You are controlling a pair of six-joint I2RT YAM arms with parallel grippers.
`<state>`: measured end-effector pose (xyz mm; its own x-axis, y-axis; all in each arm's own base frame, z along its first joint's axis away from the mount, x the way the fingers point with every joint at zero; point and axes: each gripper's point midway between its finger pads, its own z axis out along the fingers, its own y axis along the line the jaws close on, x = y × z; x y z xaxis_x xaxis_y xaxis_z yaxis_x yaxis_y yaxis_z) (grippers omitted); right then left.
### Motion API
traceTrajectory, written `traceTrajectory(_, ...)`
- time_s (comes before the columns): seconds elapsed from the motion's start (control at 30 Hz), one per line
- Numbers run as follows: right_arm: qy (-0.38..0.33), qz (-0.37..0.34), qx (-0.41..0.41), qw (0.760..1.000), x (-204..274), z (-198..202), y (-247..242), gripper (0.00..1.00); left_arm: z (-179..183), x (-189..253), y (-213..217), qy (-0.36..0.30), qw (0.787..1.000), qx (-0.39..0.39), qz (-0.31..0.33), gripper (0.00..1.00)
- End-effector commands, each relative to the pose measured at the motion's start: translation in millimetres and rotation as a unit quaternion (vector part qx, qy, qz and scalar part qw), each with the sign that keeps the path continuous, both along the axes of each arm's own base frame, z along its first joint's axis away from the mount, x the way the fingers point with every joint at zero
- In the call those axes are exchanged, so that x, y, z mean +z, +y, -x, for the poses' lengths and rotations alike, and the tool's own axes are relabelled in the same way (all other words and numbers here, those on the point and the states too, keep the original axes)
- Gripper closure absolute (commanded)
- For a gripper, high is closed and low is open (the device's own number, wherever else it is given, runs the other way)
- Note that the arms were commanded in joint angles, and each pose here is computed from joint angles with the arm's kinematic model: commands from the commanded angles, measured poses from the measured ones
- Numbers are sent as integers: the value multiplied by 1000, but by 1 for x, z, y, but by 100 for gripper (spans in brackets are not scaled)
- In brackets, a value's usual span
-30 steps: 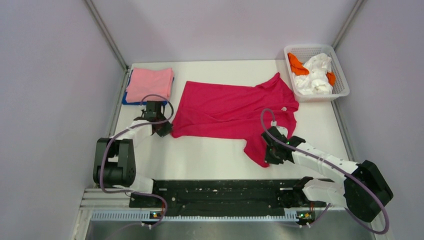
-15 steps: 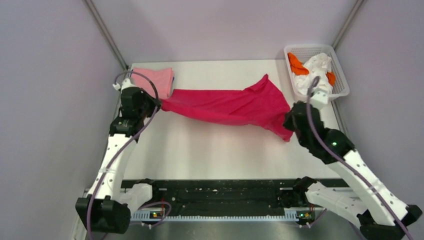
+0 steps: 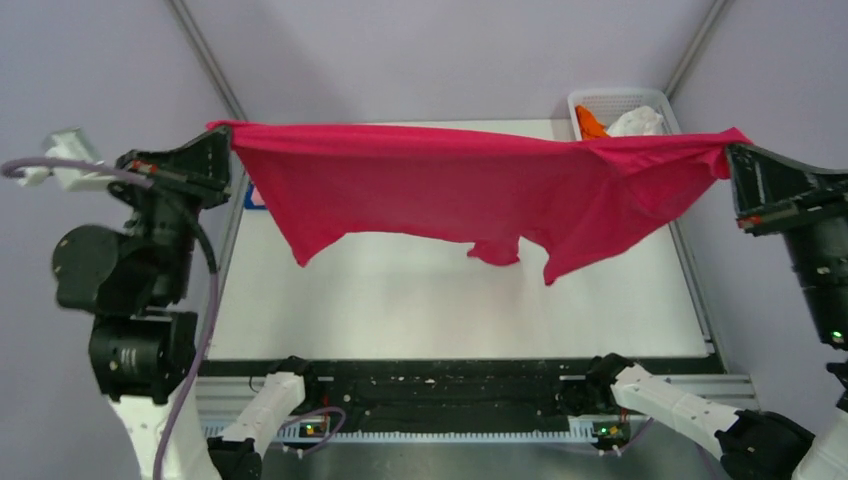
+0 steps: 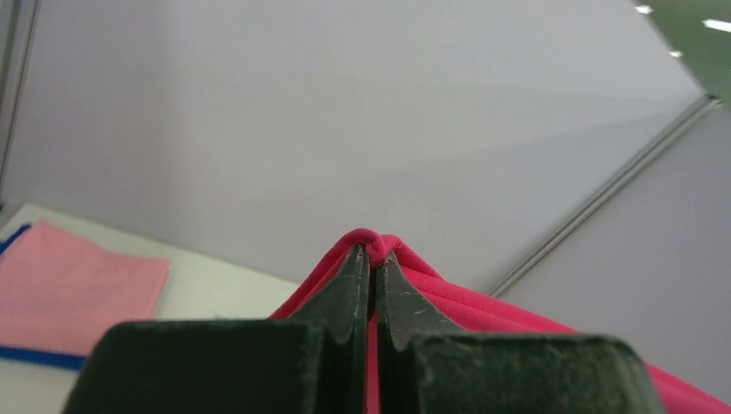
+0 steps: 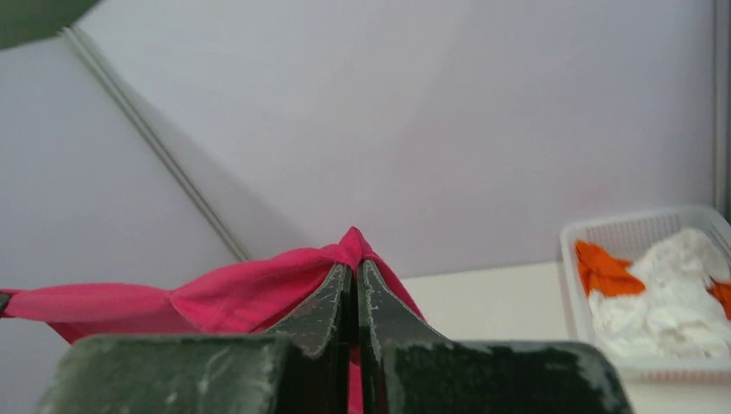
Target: Fold and stack the t-shirts
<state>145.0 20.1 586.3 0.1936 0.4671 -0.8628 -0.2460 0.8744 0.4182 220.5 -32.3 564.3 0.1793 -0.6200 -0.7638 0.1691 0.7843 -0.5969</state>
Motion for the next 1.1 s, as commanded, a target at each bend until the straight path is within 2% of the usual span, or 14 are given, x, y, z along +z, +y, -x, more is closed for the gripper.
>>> traceTrajectory(0.0,-73,40,48,995,39,36,-2,100,52,43,7,-58,998,14,-27,100)
traceTrajectory(0.13,-107,42,70,991,57,54,-3,100,73,57,4,-86,996,3,-27,100)
traceTrajectory(0.23,-97,55,66,992,54,46,1,100,71,55,2,-85,996,-2,-27,100)
traceTrajectory(0.33,-61,70,17,996,42,19,-2,100,50,43,1,-62,998,-1,-28,100)
traceTrajectory(0.47,-5,94,-68,993,14,-29,-3,100,-1,2,1,-12,999,6,-30,100)
traceTrajectory(0.6,43,123,-157,979,-24,-75,-3,100,-65,-81,5,75,996,21,-32,100)
traceTrajectory(0.7,84,161,-233,955,-62,-112,-2,100,-106,-155,7,153,987,33,-35,100)
traceTrajectory(0.77,96,181,-256,945,-89,-137,9,100,-129,-199,12,189,980,50,-34,100)
traceTrajectory(0.83,113,193,-249,942,-124,-166,22,100,-153,-246,15,232,970,59,-36,100)
traceTrajectory(0.97,162,188,-183,951,-205,-228,50,100,-201,-319,12,309,949,57,-41,100)
traceTrajectory(1.07,191,203,-171,945,-251,-266,63,100,-233,-366,7,370,927,50,-38,100)
